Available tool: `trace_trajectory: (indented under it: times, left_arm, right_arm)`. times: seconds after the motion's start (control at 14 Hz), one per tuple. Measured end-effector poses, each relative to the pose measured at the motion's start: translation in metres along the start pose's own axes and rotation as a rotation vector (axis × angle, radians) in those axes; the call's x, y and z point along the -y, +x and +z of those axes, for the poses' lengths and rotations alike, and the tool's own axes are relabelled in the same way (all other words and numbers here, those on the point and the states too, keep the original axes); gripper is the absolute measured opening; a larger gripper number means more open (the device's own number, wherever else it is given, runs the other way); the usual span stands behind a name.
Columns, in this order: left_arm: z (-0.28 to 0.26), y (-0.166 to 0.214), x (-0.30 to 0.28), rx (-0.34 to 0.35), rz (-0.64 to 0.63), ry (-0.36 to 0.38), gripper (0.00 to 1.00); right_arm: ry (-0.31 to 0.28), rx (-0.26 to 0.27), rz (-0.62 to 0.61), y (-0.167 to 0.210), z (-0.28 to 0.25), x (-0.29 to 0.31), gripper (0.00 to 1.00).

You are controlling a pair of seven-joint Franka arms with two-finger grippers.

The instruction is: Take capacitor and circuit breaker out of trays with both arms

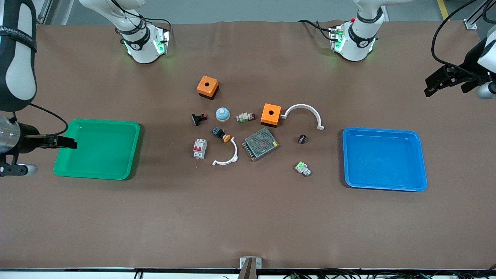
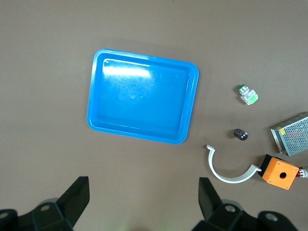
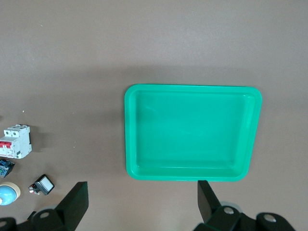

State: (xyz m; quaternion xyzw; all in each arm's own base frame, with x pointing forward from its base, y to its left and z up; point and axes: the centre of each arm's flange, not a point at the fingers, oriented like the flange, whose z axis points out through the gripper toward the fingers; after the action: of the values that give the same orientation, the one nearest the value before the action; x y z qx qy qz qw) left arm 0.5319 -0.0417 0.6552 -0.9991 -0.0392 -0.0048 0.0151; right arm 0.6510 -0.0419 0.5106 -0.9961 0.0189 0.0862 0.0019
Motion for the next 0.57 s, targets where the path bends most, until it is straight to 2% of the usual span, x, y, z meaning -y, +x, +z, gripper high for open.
trace_trajectory:
  times: [0.36,0.57]
  left_arm:
    - [-0.001,-0.003,-0.013,-0.003,0.024,0.001,1.00]
    - [-0.002,-0.005,-0.022,-0.003,0.042,0.001,1.00]
  right_arm:
    - [0.007,-0.004,-0.012,-0.006,-0.005,0.010,1.00]
    - [0.012,-0.055,-0.008,-0.029,-0.011,0.008,1.00]
